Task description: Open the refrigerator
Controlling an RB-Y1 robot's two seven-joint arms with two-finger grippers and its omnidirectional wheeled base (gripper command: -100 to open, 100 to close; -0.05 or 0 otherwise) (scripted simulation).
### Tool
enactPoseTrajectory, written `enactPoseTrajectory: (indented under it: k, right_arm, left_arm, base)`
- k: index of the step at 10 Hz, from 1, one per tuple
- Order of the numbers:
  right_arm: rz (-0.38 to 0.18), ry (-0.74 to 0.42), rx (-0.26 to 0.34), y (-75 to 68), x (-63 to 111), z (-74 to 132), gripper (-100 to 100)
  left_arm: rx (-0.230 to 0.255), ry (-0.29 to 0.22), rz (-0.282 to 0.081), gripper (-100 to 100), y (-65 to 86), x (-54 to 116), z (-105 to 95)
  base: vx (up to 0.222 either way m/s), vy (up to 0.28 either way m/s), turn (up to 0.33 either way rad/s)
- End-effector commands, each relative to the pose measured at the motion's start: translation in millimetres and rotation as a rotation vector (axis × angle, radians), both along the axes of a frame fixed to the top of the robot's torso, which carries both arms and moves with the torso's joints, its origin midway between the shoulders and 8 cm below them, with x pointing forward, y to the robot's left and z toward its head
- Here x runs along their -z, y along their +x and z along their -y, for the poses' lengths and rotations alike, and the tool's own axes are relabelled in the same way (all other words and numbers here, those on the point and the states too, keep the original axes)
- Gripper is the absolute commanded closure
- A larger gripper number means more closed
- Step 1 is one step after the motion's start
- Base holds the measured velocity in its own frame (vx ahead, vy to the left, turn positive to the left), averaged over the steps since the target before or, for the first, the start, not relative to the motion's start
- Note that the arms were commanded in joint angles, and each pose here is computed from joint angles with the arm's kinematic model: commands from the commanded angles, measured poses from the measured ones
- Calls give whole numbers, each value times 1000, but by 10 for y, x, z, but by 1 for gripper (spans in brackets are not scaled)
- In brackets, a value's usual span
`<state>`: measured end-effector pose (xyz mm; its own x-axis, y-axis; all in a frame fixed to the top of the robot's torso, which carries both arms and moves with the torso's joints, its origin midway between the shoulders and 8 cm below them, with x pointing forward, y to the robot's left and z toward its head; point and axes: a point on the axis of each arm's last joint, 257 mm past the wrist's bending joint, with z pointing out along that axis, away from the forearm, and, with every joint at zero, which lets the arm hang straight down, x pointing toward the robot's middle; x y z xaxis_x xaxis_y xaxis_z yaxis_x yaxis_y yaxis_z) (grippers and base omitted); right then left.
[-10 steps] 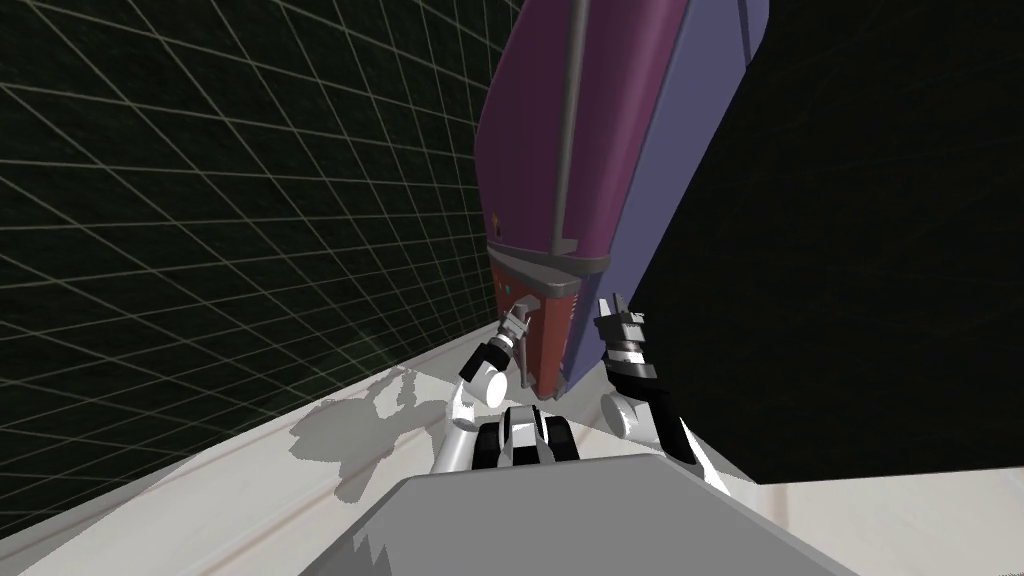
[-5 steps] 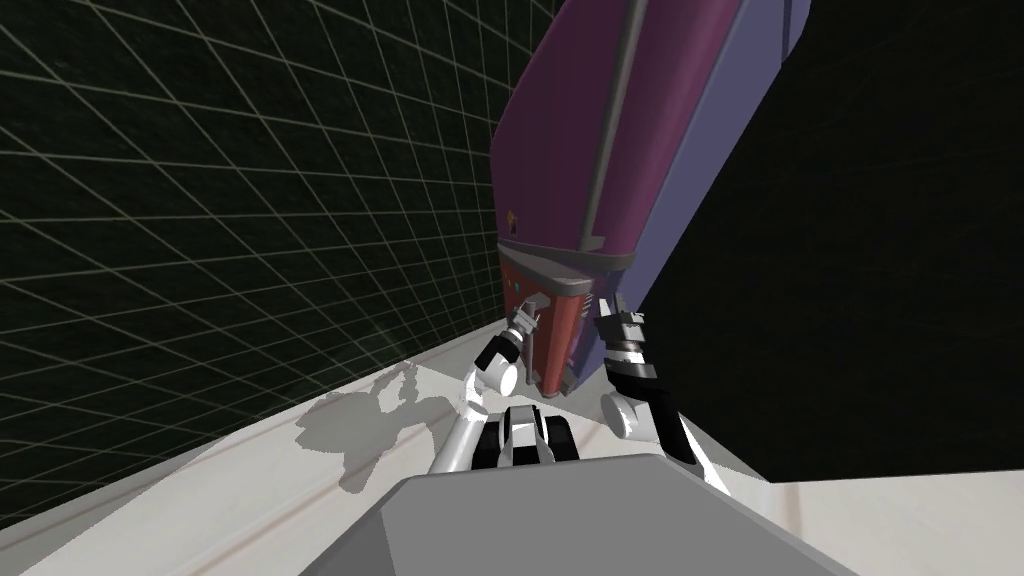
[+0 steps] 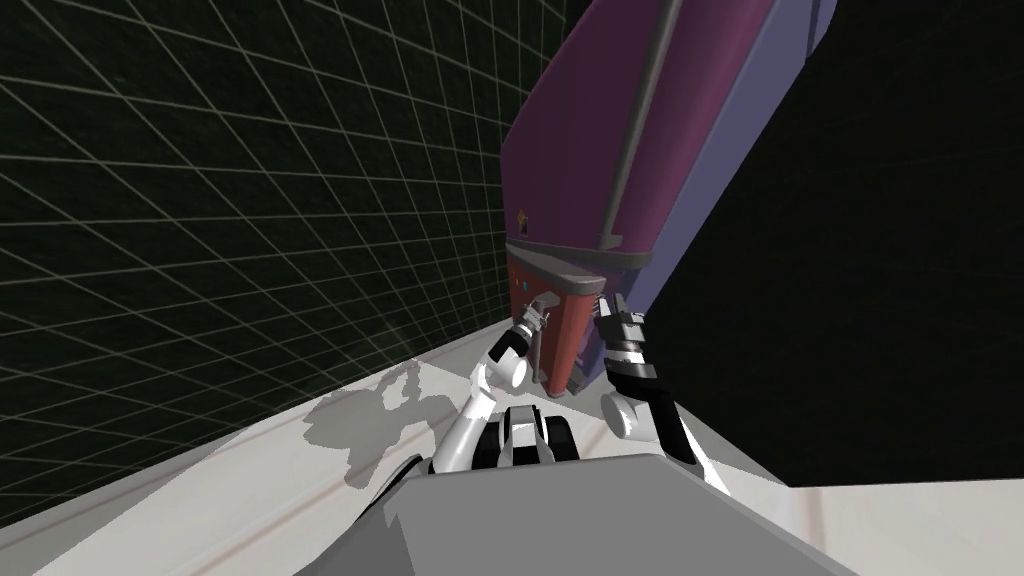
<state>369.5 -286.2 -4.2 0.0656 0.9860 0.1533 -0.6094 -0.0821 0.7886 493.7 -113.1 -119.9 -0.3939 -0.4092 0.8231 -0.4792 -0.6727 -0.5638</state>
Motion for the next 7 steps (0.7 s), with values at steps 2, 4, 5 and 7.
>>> enactPoseTrajectory:
  k: [2,4,5,7]
  right_arm:
    - [0,0,0,-1,0,0,0]
    - [0,0,0,0,0,0,0]
    - [0,0,0,0,0,-1,0]
    - [0,0,0,0,0,0,0]
  left_arm:
    - [47,28,18,100,46,14,290]
    - [65,10,25,100,102,-132,378]
    - [101,48,46,100,15,-18,569]
    - [109,48,23,100,116,-2,629]
  base:
    - [-11,231,117]
    - [-35,116,-10]
    - [-2,173,141]
    - [-27,210,31]
